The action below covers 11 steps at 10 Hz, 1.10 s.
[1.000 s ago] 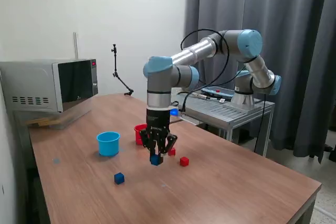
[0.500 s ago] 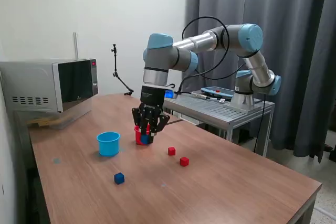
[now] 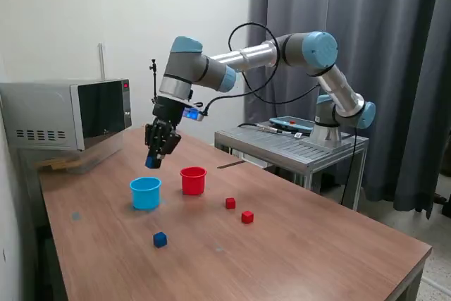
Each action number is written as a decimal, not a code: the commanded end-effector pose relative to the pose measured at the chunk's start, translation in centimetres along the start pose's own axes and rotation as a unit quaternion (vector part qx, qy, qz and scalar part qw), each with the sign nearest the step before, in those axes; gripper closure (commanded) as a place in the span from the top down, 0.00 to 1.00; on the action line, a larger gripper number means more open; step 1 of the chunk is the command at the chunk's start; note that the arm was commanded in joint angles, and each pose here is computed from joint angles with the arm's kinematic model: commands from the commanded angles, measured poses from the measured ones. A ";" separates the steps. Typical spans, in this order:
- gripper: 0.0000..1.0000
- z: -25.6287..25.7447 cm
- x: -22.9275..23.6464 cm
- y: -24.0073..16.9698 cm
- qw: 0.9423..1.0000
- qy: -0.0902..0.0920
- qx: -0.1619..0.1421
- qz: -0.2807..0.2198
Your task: Place red objects in the red bin, and blue objects in the blue bin.
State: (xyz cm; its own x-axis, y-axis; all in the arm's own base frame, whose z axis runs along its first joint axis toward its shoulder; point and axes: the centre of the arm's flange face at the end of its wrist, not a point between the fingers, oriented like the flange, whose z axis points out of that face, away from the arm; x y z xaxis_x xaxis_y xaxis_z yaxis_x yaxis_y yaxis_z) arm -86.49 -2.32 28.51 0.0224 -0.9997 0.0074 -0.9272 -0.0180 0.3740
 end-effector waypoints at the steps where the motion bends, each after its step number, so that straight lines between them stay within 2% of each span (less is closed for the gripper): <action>1: 0.00 -0.5 -5.6 0.3 0.998 -0.015 -0.024 0.048; 3: 0.00 -0.7 -11.1 -0.1 0.995 -0.028 -0.034 0.089; 4: 0.00 -0.7 -12.4 -0.3 0.994 -0.030 -0.034 0.096; 6: 0.00 -0.1 -12.4 -0.9 0.995 -0.027 -0.026 0.098; 8: 0.00 0.8 -12.2 -1.4 0.995 -0.014 -0.018 0.098; 10: 0.00 2.1 -12.1 -2.1 0.994 -0.012 -0.007 0.104; 11: 0.00 2.7 -12.0 -2.3 0.994 -0.004 -0.004 0.107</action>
State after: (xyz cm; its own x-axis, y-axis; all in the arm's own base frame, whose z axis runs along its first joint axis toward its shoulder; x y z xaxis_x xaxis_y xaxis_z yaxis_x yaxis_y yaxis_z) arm -85.67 9.78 26.03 -0.1753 -0.9824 0.0645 -0.9039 0.1866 0.3850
